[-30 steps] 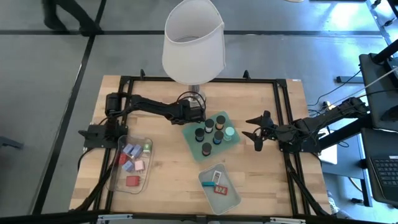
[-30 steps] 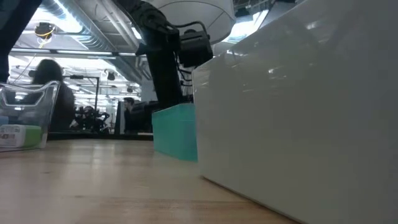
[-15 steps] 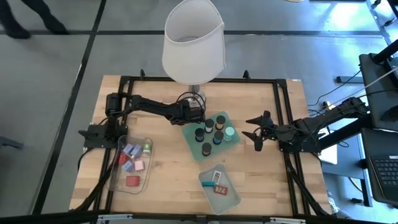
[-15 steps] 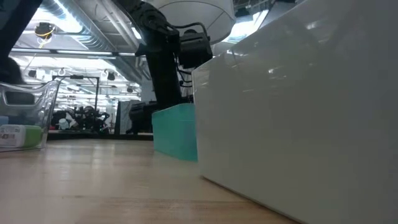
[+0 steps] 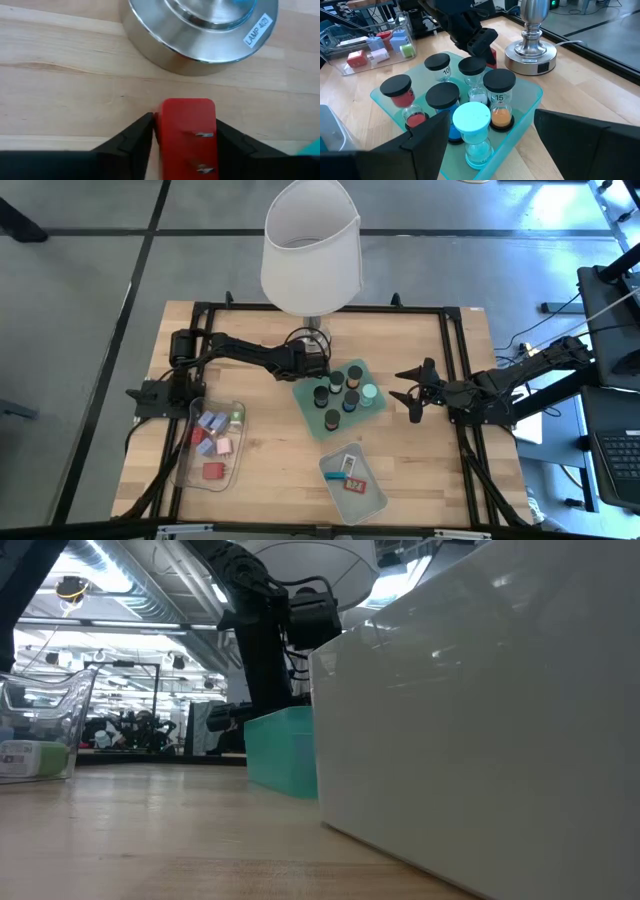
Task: Pick & Place Office items
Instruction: Put the red charger adapter into the transparent bin
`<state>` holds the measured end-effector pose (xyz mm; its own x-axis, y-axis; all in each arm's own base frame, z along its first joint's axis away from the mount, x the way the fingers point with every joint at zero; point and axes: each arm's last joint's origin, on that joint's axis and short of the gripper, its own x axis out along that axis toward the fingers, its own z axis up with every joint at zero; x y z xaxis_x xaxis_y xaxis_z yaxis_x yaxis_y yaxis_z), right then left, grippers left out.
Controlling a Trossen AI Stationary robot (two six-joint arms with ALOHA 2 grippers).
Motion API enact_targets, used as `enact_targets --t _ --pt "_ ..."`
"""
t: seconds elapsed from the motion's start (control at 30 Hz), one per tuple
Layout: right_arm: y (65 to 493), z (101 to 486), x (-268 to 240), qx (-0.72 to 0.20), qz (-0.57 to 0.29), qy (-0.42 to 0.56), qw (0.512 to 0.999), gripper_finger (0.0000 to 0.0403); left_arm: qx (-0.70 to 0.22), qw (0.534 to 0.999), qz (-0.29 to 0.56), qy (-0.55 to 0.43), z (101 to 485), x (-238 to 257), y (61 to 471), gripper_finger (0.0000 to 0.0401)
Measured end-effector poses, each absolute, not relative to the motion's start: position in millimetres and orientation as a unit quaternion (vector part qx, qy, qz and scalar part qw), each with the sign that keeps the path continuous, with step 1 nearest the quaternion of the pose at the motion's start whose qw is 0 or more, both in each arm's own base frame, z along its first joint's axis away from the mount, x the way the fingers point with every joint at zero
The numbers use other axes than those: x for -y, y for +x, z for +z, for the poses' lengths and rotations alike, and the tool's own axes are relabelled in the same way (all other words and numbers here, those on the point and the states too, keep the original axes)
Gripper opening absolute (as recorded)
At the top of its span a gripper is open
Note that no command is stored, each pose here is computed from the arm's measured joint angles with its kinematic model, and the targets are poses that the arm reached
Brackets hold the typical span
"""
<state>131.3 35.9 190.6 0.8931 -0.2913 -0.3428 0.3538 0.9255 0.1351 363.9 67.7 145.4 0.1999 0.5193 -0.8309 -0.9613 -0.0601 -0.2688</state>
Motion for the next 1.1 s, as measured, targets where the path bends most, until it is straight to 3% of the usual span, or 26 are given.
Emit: enact_targets --t 0.2,0.43,0.9,1.1 --pt "131.3 190.6 -35.9 -0.160 -0.167 0.097 0.968 0.0290 -0.258 0.637 0.583 -0.433 145.4 -65.5 362.5 0.0118" --pt "131.3 190.6 -35.9 -0.160 -0.167 0.097 0.968 0.0290 -0.278 0.637 0.585 -0.418 148.6 -60.8 357.6 0.0133" --pt "131.2 190.7 -35.9 -0.160 -0.166 0.098 0.968 0.0290 -0.255 0.730 0.567 -0.284 206.5 5.6 331.9 0.0118" --pt "131.2 190.7 -35.9 -0.160 -0.167 0.098 0.968 0.0290 -0.222 0.751 0.559 -0.273 230.2 41.1 308.5 0.0135"
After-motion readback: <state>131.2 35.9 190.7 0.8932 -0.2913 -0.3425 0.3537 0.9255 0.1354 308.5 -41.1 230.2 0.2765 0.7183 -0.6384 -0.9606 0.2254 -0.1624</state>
